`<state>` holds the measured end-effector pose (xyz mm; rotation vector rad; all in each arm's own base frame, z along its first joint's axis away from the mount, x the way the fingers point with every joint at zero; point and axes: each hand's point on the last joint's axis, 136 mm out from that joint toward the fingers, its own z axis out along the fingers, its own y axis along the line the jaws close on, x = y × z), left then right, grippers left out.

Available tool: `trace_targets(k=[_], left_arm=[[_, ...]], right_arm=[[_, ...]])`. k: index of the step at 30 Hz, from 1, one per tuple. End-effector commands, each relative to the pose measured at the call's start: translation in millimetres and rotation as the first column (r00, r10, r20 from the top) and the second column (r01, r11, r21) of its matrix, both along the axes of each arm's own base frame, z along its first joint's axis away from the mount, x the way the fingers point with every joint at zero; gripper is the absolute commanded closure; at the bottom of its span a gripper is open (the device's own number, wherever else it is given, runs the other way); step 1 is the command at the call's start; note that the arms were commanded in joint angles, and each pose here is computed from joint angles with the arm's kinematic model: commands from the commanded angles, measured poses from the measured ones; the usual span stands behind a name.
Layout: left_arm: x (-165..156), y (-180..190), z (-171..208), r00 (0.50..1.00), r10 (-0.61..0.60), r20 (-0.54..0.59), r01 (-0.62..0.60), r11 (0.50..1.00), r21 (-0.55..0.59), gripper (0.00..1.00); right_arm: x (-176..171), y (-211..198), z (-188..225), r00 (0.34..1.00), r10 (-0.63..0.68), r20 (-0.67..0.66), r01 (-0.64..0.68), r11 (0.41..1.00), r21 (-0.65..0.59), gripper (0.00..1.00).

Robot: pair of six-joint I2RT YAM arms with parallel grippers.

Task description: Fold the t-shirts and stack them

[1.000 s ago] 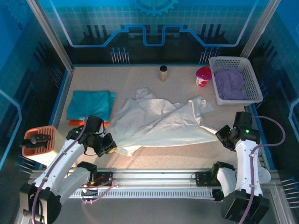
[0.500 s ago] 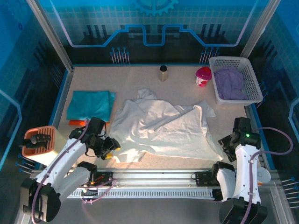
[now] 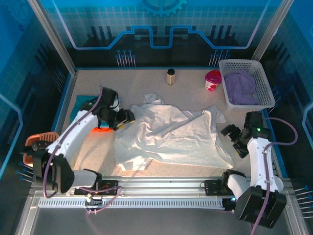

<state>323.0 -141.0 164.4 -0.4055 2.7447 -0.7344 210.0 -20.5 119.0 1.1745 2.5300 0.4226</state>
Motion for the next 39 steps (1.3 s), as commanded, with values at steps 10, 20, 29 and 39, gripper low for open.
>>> trace_targets(k=[10,20,29,39], left_arm=[[161,-8,-54,0.994,-0.102,0.03,0.093,0.97,0.223,0.44],[209,-8,-109,0.993,-0.105,-0.058,0.118,0.947,0.298,0.56],[199,-21,-143,0.988,-0.087,-0.128,0.118,0.961,0.25,0.61],[212,-38,-156,0.992,-0.074,-0.107,0.096,0.969,0.227,0.77]], right_arm=[[46,19,23,0.958,0.166,0.234,-0.166,0.986,-0.021,0.0],[46,27,30,0.933,0.248,0.26,-0.243,0.969,-0.053,0.0],[43,33,25,0.934,0.251,0.254,-0.255,0.967,-0.016,0.01],[33,31,26,0.934,0.267,0.239,-0.264,0.964,-0.045,0.01]])
